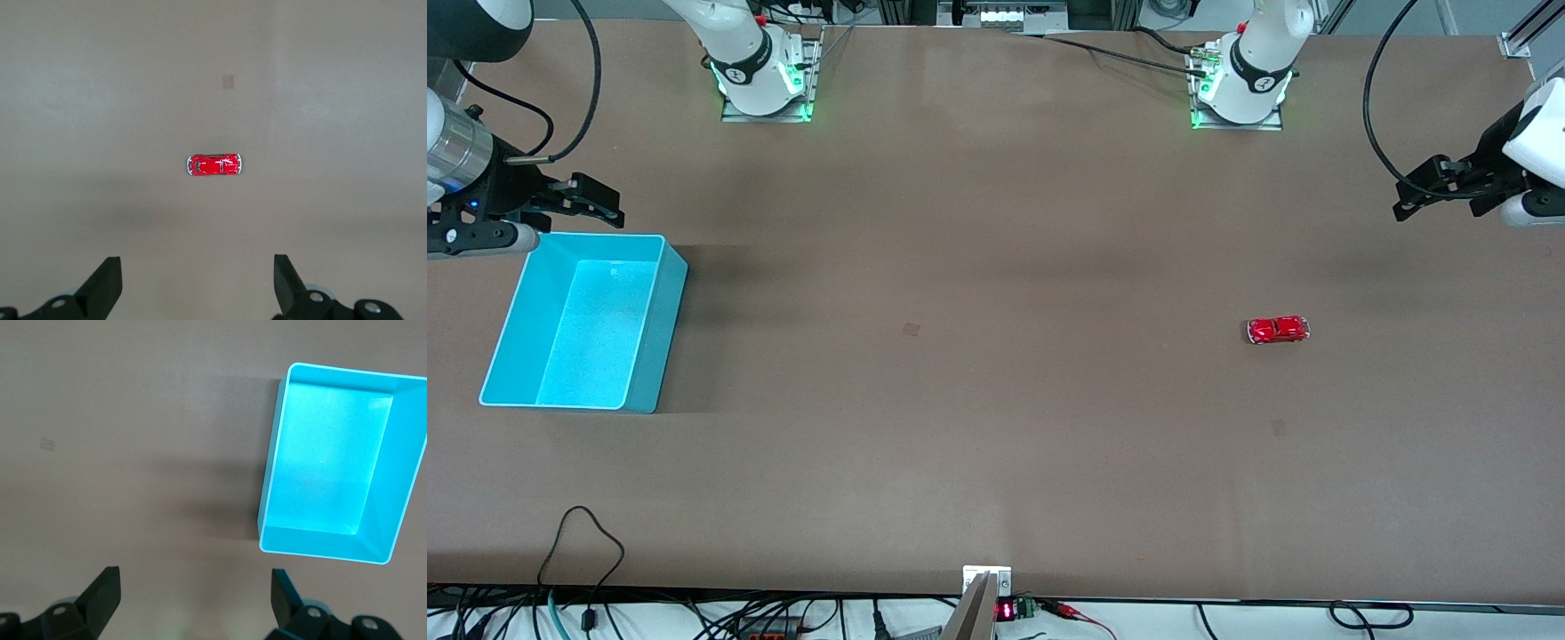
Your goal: Wind red beetle toy and store in blue box
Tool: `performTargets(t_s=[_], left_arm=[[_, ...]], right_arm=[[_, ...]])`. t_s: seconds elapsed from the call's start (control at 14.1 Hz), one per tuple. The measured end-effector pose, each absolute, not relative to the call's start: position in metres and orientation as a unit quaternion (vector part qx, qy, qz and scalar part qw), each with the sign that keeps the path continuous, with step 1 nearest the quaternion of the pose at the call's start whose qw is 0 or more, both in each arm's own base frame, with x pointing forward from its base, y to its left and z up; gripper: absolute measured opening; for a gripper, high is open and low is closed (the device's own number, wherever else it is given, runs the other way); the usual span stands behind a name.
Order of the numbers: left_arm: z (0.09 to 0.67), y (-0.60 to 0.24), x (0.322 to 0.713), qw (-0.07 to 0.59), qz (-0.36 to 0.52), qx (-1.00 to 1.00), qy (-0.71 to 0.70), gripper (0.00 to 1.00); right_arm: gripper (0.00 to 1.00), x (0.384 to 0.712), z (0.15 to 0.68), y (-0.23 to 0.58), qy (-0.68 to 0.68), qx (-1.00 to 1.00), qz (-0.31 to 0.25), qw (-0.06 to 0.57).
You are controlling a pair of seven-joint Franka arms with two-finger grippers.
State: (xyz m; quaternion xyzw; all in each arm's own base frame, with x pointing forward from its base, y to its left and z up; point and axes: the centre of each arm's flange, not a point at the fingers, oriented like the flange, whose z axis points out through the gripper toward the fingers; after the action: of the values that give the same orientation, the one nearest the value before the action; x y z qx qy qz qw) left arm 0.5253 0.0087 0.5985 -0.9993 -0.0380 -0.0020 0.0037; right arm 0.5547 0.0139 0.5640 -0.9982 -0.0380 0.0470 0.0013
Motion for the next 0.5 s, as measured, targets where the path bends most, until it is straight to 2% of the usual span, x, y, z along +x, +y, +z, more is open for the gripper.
performTargets(t_s=[0.5], left_arm=[[0.575,0.003,0.528,0.003,0.024,-1.0,-0.004,1.0]], right_arm=[[1.0,0.555,0.564,0.014,-0.038,-0.998,0.047,0.001]])
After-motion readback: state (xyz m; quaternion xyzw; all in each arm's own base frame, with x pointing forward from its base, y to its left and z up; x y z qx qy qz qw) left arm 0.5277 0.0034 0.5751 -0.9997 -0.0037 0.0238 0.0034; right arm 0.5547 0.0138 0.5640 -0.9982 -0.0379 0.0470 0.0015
